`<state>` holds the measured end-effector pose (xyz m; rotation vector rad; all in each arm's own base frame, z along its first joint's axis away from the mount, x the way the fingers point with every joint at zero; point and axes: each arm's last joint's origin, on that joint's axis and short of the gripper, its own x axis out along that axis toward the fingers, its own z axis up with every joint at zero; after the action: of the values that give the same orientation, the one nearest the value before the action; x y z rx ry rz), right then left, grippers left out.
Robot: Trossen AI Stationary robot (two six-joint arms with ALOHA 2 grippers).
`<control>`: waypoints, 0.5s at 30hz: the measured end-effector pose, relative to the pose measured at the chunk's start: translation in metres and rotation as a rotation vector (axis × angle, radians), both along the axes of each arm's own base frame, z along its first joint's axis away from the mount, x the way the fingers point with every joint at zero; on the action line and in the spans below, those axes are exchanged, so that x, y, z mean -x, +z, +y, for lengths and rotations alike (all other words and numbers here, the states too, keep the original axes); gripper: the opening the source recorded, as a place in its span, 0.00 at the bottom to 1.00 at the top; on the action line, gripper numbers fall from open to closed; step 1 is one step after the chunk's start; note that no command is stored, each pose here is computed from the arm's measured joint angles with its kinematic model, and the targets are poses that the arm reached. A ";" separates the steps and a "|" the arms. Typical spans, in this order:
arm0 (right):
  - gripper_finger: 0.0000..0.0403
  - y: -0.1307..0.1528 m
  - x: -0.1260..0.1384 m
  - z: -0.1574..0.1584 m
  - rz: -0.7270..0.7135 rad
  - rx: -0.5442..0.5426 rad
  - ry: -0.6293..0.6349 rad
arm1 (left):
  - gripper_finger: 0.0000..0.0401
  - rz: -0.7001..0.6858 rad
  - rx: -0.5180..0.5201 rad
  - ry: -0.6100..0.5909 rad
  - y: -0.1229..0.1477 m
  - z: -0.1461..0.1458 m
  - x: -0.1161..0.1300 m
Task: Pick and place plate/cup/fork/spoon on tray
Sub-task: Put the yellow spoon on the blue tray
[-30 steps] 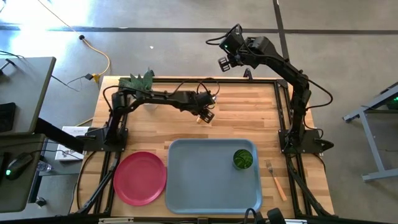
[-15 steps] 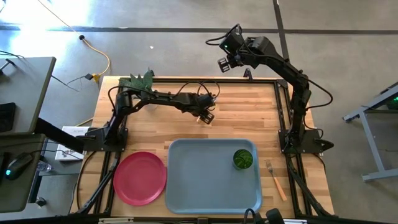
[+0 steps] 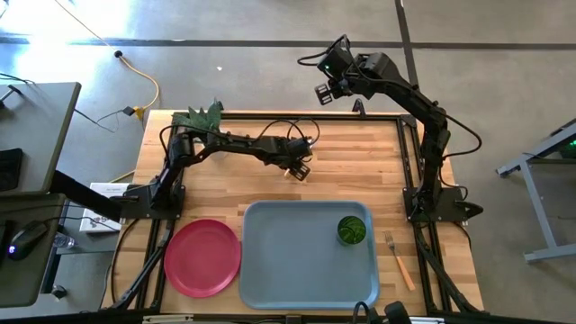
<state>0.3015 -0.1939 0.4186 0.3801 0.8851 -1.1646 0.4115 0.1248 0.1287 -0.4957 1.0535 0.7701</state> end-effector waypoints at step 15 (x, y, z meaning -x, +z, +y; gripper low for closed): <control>0.27 0.000 0.000 0.000 0.001 0.001 0.001 | 0.11 0.023 -0.002 -0.050 -0.001 0.001 0.001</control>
<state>0.3015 -0.1939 0.4186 0.3782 0.8860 -1.1644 0.4107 0.1253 0.1275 -0.4584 1.0821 0.7344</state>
